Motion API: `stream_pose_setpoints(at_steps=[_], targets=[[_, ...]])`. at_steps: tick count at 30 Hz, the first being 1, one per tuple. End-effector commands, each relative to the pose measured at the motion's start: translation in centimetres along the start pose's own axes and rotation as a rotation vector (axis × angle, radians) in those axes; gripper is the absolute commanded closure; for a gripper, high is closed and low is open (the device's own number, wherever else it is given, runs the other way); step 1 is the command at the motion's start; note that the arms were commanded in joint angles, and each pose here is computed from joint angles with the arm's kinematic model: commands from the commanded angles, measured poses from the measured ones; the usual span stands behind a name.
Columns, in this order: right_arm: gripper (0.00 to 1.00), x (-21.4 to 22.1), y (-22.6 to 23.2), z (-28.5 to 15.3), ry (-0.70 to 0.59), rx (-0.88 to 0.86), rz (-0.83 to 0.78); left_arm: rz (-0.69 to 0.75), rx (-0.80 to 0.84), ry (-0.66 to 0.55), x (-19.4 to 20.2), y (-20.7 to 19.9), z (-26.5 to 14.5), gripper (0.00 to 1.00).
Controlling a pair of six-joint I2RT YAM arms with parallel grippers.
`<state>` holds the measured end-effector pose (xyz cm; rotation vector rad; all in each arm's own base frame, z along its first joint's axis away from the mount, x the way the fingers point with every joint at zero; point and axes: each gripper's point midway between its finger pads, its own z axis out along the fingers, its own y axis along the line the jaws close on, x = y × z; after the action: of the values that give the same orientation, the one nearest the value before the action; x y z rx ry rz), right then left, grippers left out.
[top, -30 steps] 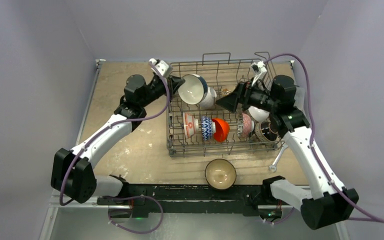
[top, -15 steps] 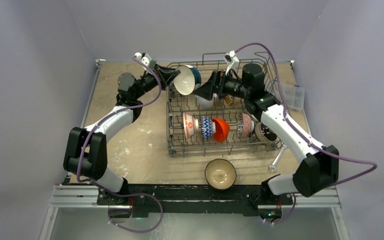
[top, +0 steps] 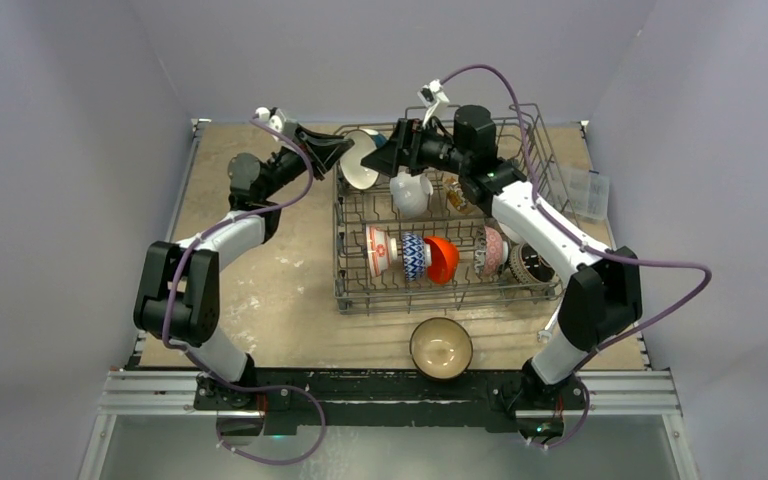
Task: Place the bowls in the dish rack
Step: Turn the bowl upside down on the dish rack.
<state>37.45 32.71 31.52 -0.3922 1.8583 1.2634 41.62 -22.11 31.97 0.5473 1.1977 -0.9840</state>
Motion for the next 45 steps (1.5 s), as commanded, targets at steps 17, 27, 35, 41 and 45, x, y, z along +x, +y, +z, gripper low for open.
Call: stream_pose_setpoints(at_steps=[17,27,35,41,45], targets=[[1.0,-1.3,0.3,2.2,-0.05,0.009,0.004,-0.01,-0.081,-0.013,0.8,2.7,-0.4,0.93],[1.0,-1.0,-4.9,3.4,-0.014,0.267,0.0,0.008,-0.172,-0.017,0.3,3.7,-1.5,0.43],[1.0,0.0,-6.8,4.5,0.029,0.516,-0.073,0.112,-0.338,0.028,-0.6,5.8,-3.3,0.31],[1.0,0.6,-7.4,5.3,0.049,0.652,-0.124,0.219,-0.531,0.072,-1.6,8.0,-5.8,0.18],[1.0,1.6,-7.2,6.4,0.078,0.67,-0.126,0.302,-0.612,0.078,-2.7,8.6,-7.3,0.15]])
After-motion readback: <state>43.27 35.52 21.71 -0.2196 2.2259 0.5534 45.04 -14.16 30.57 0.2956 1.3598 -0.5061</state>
